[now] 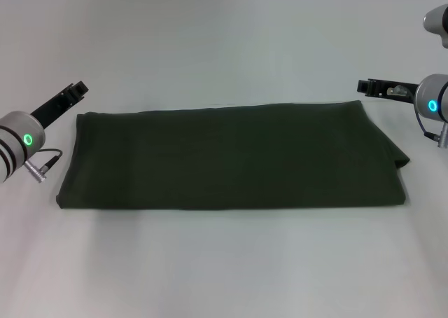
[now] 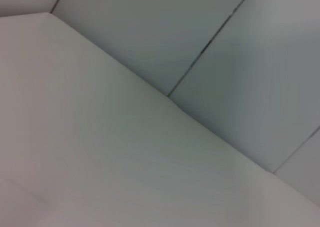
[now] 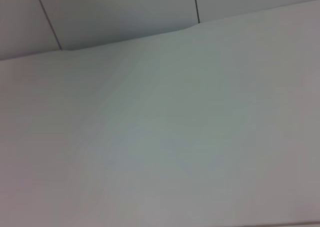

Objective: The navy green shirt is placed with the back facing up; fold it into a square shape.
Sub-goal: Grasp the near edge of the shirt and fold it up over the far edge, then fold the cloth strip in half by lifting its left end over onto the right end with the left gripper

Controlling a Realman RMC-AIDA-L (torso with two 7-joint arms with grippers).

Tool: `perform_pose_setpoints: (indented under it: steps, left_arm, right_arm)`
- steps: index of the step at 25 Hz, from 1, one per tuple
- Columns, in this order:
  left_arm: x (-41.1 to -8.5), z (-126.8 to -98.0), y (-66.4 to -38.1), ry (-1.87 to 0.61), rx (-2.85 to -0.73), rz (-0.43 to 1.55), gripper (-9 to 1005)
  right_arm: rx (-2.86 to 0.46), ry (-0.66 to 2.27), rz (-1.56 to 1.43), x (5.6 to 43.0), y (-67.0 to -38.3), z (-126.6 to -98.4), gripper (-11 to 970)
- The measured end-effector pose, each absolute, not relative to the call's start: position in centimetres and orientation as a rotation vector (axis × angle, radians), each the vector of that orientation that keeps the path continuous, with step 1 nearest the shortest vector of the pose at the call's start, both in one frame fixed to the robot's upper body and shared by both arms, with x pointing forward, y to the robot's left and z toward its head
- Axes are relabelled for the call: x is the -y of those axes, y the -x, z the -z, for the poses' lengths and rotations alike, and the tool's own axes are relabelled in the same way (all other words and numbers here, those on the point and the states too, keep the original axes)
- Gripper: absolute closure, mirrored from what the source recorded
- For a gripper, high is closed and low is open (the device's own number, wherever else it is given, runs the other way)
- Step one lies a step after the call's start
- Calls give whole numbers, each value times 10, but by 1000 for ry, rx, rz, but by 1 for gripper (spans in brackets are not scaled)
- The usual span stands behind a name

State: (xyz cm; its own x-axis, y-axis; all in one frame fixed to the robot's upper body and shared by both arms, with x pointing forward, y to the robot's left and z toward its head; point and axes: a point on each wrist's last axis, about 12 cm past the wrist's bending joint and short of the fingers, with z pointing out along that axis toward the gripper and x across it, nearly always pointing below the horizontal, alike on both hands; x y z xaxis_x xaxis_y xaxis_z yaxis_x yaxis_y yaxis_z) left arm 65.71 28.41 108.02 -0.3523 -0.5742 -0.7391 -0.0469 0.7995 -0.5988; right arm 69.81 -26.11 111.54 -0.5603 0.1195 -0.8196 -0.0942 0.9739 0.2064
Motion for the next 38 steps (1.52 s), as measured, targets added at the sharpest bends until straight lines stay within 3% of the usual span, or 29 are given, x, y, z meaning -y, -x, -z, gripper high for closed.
perform_pose_setpoints:
  steps: [5, 8, 15, 20, 25, 38]
  left_arm:
    - [-291, -1079, -656, 483, -1867, 577, 726]
    - [-304, -1085, -645, 415, -1807, 673, 629]
    - [-331, -1103, -607, 123, -1748, 882, 336]
    - [-349, -1097, -588, 63, -1922, 863, 195]
    - [-353, -1082, -585, 49, -2162, 786, 199]
    - [-350, -1064, -588, 38, -2273, 630, 201]
  right_arm:
    - [-2124, -53, -264, 272, -697, -1118, 503]
    - [-2079, -109, -297, 289, -692, -1122, 354]
    - [-1919, -83, -633, 337, -649, -1130, 107]
    - [-1900, 18, -805, 361, -619, -1132, 76]
    - [-1928, 30, -835, 368, -608, -1127, 45]
    - [-1972, 77, -828, 360, -609, -1121, 45]
